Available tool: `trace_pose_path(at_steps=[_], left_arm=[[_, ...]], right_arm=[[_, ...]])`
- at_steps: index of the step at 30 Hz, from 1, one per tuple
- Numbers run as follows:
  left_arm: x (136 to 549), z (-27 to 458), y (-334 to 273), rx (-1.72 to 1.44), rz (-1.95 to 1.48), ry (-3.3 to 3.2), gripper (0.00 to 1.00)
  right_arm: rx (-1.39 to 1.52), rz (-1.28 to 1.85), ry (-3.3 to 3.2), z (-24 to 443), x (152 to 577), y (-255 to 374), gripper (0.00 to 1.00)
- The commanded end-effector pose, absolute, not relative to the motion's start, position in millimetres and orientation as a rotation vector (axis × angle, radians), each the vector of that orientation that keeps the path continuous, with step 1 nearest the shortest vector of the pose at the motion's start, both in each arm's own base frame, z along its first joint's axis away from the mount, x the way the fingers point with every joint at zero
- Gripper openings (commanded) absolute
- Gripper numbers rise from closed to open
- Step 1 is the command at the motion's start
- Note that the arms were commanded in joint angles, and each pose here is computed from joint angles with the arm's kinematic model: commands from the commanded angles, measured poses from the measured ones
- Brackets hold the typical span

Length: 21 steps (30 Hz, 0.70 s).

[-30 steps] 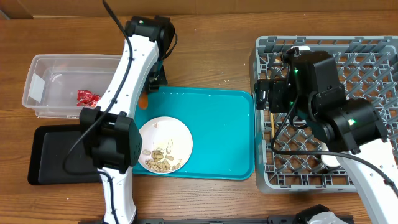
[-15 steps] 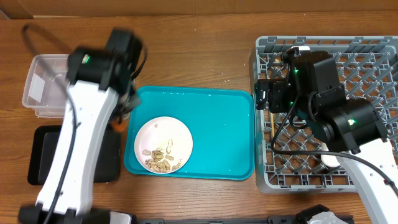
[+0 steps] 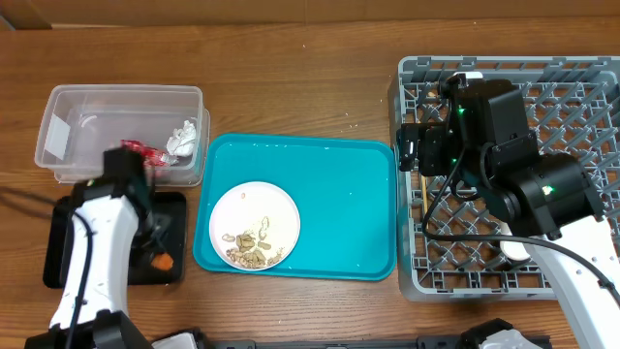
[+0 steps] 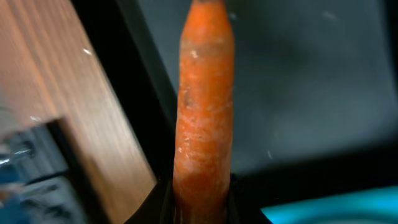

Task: Sort waste into correct bins and load items into the dishwasher
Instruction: 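Carry the carrot left and drop it onto the black tray, then grasp the rim of the white plate with the left gripper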

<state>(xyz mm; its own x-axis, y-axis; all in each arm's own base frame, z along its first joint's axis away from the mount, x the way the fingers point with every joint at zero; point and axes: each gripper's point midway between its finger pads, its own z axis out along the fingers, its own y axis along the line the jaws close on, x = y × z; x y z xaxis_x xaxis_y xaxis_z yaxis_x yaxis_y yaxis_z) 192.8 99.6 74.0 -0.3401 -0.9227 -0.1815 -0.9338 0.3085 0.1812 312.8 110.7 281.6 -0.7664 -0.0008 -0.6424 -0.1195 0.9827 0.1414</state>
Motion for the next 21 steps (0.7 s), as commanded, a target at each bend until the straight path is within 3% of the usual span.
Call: trace_pose_path(at_steps=[1,2,6,14,18,21], left_arm=[[188,56,106,-1.850,0.278,2.463,0.13],[190,53,111,-1.849,0.268,2.440,0.19],[202,52,119,-1.849,0.208,2.382,0.67],[240,82,95,-1.654,-0.116,2.497,0.56],[270,125,66,-1.367,-0.287,2.591,0.51],[284,147,36,-1.097,-0.276,2.660,0.52]], right_arm=[[-0.083,0.244,2.406,292,314,113,1.00],[-0.083,0.244,2.406,292,314,113,1.00],[-0.083,0.244,2.406,292,314,113,1.00],[-0.083,0.244,2.406,292,314,113,1.00],[-0.083,0.244,2.406,292,314,113,1.00],[-0.083,0.244,2.406,292,314,113,1.00]])
